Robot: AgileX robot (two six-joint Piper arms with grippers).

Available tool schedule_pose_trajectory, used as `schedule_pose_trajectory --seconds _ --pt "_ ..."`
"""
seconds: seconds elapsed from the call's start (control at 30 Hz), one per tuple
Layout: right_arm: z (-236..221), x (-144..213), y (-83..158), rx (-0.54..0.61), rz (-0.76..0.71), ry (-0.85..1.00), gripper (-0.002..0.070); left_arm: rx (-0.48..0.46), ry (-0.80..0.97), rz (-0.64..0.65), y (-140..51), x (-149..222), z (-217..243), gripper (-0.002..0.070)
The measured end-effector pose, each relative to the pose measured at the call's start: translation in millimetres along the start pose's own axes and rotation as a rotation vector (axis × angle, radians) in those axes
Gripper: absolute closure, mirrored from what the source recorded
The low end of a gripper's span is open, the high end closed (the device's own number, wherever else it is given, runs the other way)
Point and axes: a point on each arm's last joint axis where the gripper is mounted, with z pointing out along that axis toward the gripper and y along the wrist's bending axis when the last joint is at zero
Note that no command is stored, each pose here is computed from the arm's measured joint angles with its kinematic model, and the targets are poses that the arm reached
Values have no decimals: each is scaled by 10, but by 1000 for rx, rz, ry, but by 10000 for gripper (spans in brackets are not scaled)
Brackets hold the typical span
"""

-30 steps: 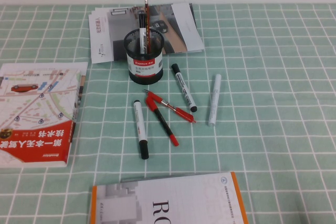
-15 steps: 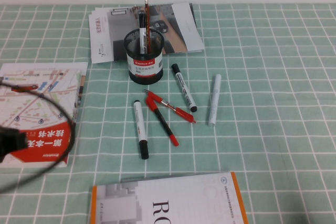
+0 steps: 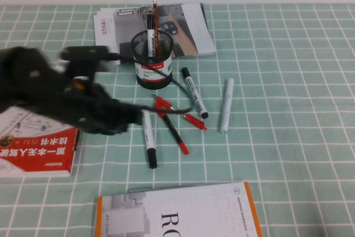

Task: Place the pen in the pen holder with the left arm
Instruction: Pick up the pen on the table

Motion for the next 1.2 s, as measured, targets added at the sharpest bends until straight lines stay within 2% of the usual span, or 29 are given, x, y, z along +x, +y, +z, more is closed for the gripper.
schedule_pose_trajectory --seconds 0.2,0.37,0.43,0.6,0.7,0.77,0.93,1.2 --pt "0 0 0 0 0 0 696 0 121 74 -304 -225 599 676" --pt "0 0 0 0 0 0 696 -44 183 158 -405 -352 844 654" --pt "0 0 0 0 0 0 696 -56 215 174 -404 -371 912 599" --pt "0 0 0 0 0 0 696 -75 253 169 -388 -386 980 369" --pt "0 0 0 0 0 0 696 -104 260 73 -369 -376 1008 319" --pt "0 0 0 0 0 0 696 -138 258 12 -341 -374 1037 307" --pt "0 0 0 0 0 0 696 -221 264 -17 -255 -351 1134 302" --pt "0 0 0 0 0 0 696 -254 285 -25 -205 -312 1273 307"
